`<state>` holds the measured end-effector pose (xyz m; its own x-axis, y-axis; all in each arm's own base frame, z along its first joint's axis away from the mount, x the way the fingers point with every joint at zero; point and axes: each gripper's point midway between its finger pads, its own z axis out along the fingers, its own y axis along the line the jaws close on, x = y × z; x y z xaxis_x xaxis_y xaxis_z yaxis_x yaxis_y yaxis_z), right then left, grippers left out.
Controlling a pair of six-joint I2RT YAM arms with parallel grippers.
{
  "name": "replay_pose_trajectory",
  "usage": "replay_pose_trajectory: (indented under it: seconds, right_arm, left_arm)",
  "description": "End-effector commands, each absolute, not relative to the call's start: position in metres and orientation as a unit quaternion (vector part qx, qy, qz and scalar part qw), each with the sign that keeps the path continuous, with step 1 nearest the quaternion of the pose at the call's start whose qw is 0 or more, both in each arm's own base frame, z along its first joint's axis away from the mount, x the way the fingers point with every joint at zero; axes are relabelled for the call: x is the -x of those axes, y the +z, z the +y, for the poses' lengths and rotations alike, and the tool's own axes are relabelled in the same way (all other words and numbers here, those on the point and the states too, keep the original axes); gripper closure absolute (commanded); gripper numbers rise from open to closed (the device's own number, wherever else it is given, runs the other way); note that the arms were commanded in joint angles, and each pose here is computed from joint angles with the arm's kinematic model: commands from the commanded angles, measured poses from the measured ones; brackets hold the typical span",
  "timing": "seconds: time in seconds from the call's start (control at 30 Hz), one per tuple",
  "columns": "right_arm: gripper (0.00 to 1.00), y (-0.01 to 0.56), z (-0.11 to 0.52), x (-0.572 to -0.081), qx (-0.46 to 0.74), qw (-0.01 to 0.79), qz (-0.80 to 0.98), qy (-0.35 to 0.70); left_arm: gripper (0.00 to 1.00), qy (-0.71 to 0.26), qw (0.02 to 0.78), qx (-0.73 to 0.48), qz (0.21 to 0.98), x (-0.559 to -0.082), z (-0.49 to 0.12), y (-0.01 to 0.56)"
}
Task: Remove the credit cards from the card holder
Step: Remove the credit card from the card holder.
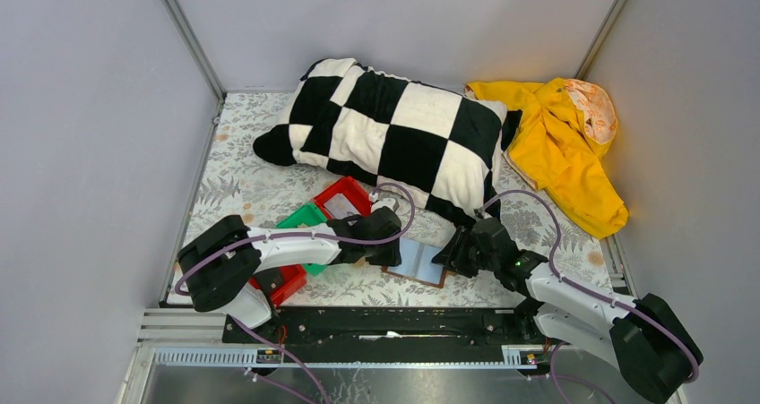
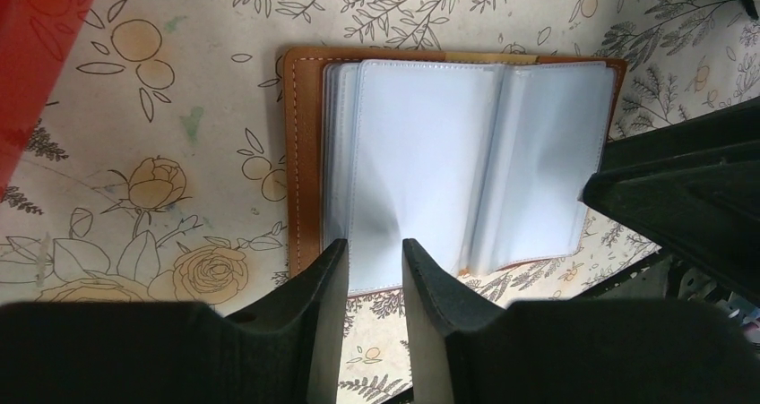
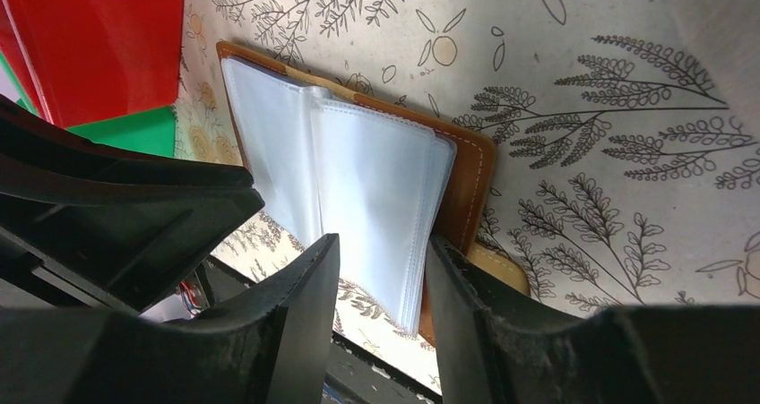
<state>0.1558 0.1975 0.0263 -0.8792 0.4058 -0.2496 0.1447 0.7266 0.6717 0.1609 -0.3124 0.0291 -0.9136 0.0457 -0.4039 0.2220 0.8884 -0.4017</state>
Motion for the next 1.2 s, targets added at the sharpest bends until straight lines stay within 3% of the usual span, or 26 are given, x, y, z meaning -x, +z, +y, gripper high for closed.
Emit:
replay_pose_trajectory:
  seconds: [0.0, 0.2, 0.57, 0.83, 1.17]
  right_arm:
    - [0.53, 0.032, 0.207, -0.158, -0.137, 0.198, 0.901, 0.361]
    - [0.58, 0.036, 0.208, -0.161, -0.139, 0.204, 0.898, 0.365]
    - [0.92, 0.037, 0.213, -0.163, -0.132, 0.2, 0.899, 0.368]
    - [0.93, 0.034, 0.206, -0.165, -0.132, 0.205, 0.907, 0.342]
    - [0.98, 0.024, 0.181, -0.165, -0.107, 0.203, 0.946, 0.229]
  left_arm:
    - [0.67, -0.217, 0.188, -0.074, 0.955, -0.159, -0.308, 0.016]
    - [0.67, -0.219, 0.187, -0.077, 0.955, -0.158, -0.31, 0.016]
    - [0.68, -0.222, 0.187, -0.078, 0.954, -0.159, -0.312, 0.018]
    - [0.68, -0.24, 0.182, -0.08, 0.95, -0.157, -0.32, 0.024]
    - [0.66, -0.275, 0.179, -0.085, 0.941, -0.157, -0.337, 0.045]
